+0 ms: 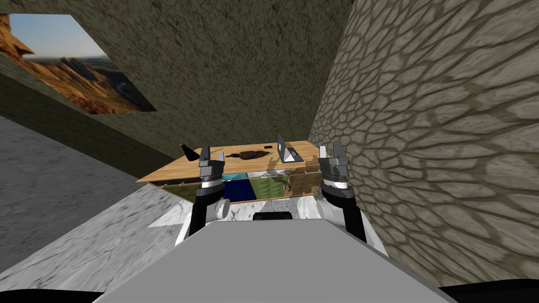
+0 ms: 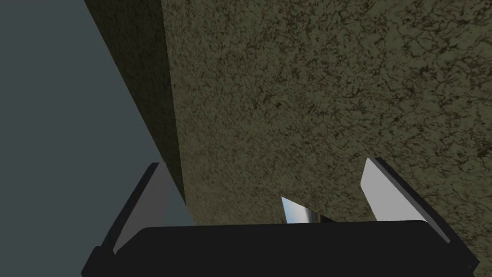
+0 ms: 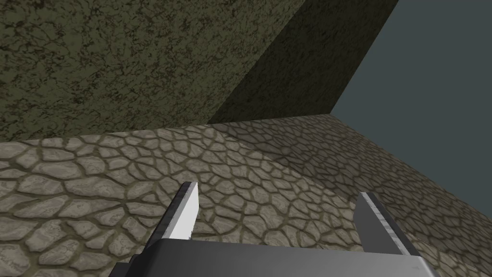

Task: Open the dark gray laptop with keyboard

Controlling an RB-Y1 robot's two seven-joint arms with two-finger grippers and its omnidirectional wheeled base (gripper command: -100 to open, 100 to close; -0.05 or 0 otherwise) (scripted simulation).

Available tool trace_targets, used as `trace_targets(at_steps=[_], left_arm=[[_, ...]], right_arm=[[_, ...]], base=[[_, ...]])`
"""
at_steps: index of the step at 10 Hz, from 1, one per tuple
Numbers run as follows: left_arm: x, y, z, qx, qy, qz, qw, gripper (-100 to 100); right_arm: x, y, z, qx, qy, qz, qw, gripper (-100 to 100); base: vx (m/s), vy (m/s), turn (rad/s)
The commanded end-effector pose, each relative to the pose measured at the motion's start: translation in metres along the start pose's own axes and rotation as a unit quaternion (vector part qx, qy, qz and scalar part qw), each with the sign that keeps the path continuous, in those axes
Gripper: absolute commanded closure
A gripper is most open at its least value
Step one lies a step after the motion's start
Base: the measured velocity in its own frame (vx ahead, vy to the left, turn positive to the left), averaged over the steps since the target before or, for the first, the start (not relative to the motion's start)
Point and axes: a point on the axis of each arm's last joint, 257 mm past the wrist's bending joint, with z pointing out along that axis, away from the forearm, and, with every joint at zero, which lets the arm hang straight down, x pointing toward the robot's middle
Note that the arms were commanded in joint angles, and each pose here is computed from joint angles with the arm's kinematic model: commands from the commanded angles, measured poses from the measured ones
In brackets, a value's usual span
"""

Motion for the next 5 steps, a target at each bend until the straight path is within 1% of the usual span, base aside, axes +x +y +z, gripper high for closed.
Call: trace_targets(at_steps=[1,5], left_arm=[[0.0,0.0,0.0,0.0,0.0,0.0,1.0,0],[0.0,-0.0001,0.0,0.0,0.0,0.0,1.0,0]], right_arm=[[0.0,0.0,0.0,0.0,0.0,0.0,1.0,0],[0.0,0.0001,0.0,0.0,0.0,0.0,1.0,0]], base=[[0.0,0.0,0.0],[0.0,0.0,0.0]])
